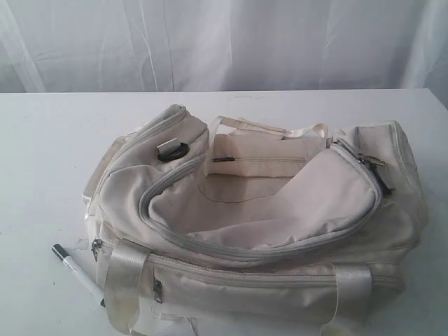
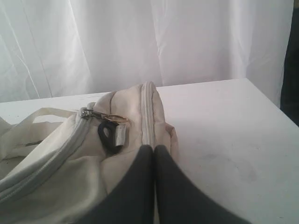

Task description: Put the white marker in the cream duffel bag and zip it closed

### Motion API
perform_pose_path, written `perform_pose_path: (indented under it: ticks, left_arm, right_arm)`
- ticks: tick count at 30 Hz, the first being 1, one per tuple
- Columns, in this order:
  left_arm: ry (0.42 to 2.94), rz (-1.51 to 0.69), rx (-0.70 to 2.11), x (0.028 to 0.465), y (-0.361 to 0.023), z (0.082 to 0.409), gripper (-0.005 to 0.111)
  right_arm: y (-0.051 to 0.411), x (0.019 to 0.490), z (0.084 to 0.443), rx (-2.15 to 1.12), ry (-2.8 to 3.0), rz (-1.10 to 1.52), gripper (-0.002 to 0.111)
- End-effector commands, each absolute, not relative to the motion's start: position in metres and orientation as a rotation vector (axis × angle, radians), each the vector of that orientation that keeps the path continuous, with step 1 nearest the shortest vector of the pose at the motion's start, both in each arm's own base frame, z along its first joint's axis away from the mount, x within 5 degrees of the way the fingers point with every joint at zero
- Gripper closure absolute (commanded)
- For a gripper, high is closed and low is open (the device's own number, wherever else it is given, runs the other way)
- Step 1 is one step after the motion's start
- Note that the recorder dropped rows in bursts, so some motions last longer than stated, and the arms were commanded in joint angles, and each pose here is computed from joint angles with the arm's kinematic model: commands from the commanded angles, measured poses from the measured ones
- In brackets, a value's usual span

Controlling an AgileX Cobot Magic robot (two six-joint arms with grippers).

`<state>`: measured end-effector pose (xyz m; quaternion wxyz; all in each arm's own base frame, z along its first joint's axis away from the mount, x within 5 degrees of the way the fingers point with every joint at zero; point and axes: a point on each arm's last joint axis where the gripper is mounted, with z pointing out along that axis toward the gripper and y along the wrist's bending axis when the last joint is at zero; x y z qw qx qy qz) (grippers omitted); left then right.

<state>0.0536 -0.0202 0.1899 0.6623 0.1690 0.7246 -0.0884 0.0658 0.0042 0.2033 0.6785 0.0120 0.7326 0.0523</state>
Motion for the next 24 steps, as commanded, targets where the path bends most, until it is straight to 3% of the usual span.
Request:
perform_pose_path:
  ticks: [1, 7, 14, 24]
  left_arm:
    - [1.639, -0.199, 0.379, 0.053, -0.020, 0.189, 0.103]
    - [1.639, -0.199, 0.379, 0.053, -0.020, 0.189, 0.103]
    - [1.639, -0.199, 0.379, 0.053, -0.020, 0.189, 0.103]
    - [1.639, -0.199, 0.379, 0.053, -0.020, 0.189, 0.103]
  right_arm:
    - [0.004, 0.066, 0.202, 0.031, 1.640, 0.114, 0.108]
    - [0.004, 0.066, 0.204, 0.041, 1.623, 0.121, 0.108]
    - [0.002, 0.066, 0.210, 0.414, 1.524, 0.472, 0.108]
    - [-0.001, 0.066, 0.217, 0.442, 1.428, 0.484, 0.108]
